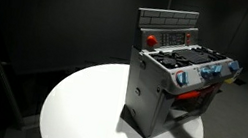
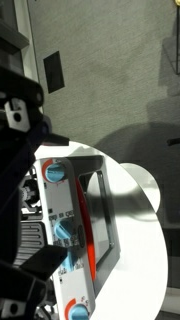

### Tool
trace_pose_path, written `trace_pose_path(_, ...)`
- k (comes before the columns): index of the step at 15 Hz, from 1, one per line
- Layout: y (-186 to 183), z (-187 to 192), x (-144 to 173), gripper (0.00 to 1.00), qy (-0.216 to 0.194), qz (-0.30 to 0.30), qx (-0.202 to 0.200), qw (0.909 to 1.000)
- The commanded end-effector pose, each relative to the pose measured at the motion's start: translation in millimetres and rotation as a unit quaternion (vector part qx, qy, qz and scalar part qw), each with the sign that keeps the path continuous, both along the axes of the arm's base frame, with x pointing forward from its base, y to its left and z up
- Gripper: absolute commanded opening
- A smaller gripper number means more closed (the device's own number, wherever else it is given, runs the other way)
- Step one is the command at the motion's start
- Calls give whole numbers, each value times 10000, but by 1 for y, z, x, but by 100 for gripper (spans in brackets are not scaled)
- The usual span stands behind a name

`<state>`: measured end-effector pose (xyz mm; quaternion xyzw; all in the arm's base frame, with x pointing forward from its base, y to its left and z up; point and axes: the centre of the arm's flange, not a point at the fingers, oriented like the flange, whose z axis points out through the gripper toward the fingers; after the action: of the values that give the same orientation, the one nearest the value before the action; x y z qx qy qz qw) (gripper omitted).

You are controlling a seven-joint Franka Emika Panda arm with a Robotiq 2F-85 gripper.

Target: Press the top right orange button on the stove

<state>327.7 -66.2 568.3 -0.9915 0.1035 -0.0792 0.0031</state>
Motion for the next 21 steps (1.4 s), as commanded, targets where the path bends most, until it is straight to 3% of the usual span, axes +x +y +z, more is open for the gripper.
trace_pose_path(1, -3, 0, 47, 100, -83, -190, -250, 9995)
trace_pose_path(9, -7, -31, 140, 100, -221, -421, -732, 9962)
trace_pose_path(21, -7, -68, 259, 100, 69, -547, -725, 9958)
